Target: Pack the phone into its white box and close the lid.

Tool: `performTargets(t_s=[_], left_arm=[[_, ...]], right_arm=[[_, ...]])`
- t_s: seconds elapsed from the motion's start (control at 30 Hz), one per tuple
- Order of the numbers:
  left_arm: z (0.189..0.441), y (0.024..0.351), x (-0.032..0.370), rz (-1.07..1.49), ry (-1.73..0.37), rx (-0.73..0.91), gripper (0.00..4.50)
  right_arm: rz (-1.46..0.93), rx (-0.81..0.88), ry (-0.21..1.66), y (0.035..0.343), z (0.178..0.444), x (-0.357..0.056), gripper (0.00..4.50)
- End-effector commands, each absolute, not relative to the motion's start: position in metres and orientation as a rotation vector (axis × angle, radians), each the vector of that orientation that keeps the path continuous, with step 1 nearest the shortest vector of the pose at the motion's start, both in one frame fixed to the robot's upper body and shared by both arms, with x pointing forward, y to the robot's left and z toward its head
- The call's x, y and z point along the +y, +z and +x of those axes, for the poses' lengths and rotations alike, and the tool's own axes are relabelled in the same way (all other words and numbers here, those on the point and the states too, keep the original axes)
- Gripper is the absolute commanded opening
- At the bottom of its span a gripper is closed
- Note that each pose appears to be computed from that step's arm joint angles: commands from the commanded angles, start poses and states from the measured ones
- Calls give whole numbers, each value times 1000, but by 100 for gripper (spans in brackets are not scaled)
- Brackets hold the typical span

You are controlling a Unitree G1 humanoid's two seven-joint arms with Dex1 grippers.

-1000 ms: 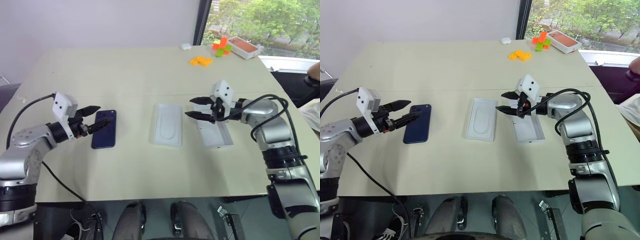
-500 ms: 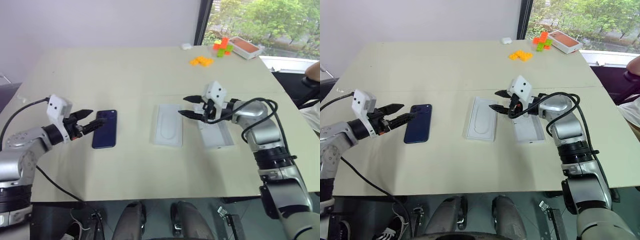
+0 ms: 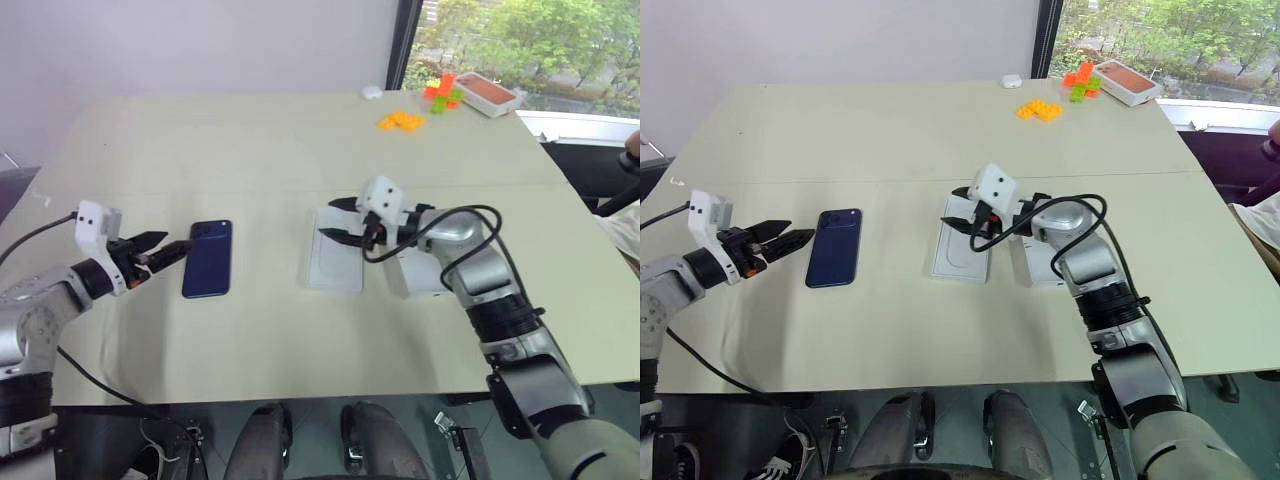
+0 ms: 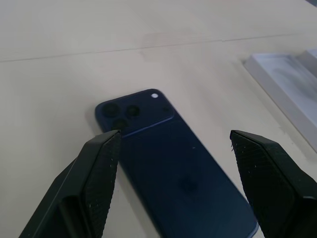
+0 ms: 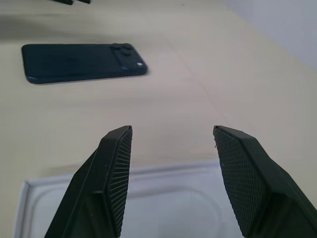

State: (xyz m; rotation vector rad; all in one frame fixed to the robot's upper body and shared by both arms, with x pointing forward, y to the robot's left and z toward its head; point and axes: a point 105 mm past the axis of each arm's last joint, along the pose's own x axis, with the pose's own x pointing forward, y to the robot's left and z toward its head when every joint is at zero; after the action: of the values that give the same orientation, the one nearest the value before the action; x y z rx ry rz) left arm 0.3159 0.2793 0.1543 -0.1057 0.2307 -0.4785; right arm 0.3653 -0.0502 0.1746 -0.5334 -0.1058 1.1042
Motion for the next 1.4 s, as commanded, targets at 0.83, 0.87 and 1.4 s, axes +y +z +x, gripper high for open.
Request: performTargets(t_s=[0.83,0.87,1.4], left_arm=[[336,119,263,-490,-427,439,371],[336,118,260,-506,-439,451,371],[333,99,216,-577,-623,623,371]], right_arm=[[-705,-118,1102,159,364,30,4],[-716,-119,1104,158,364,32,4],[-912,4,1152,113,371,53,4]])
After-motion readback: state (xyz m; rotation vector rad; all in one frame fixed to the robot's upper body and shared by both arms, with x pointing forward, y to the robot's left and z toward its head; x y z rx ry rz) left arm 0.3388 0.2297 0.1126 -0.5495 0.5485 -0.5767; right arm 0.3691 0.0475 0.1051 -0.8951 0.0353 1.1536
